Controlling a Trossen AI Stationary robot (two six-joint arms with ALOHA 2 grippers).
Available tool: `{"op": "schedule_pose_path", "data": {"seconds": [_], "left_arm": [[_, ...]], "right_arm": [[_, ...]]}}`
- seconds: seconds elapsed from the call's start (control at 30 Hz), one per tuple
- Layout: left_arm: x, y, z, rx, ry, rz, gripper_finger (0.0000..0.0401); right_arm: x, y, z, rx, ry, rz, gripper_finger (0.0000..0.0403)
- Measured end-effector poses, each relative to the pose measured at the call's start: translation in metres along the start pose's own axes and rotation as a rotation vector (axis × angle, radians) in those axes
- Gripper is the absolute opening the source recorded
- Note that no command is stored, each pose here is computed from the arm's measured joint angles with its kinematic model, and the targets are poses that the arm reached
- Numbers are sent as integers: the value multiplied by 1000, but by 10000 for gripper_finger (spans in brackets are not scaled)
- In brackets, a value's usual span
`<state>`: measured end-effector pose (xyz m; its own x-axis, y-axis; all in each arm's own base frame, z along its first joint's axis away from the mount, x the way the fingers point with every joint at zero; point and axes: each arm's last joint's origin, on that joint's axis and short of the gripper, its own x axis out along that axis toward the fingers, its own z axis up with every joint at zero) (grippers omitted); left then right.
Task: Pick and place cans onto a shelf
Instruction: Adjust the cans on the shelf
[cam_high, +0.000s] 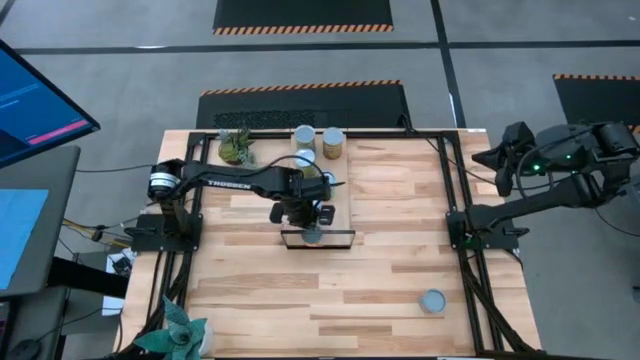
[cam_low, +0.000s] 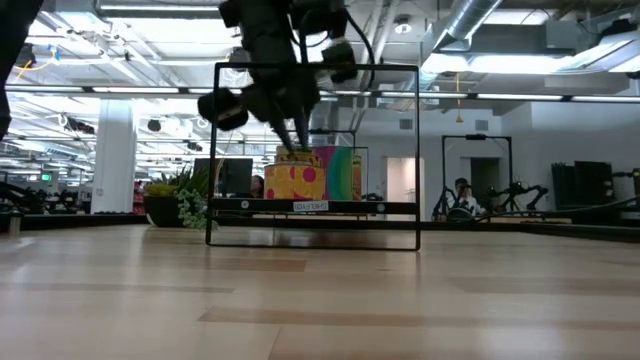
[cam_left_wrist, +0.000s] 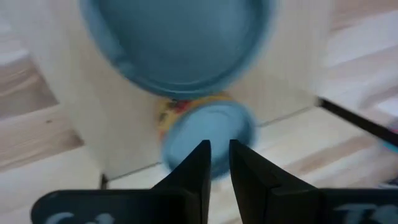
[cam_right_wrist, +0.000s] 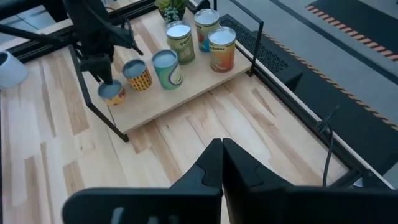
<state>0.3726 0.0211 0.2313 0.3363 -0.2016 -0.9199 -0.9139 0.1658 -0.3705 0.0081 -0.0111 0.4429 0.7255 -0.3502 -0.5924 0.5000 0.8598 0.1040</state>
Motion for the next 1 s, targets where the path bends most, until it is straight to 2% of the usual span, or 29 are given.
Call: {"op": "schedule_pose_path", "data": {"seconds": [0.17, 0.33, 0.57, 1.0], "left_arm": [[15, -1, 1, -8, 5, 18, 45], [15, -1, 3, -19, -24, 27, 45], [15, 6, 1, -34, -1, 95, 45], [14, 11, 0, -52, 7, 145, 45]], "right_arm": [[0, 0, 0, -26, 2, 6, 22], [0, 1, 0, -29, 11, 25, 17], [0, 1, -1, -49, 19, 42, 24], [0, 1, -1, -79, 22, 50, 20]]}}
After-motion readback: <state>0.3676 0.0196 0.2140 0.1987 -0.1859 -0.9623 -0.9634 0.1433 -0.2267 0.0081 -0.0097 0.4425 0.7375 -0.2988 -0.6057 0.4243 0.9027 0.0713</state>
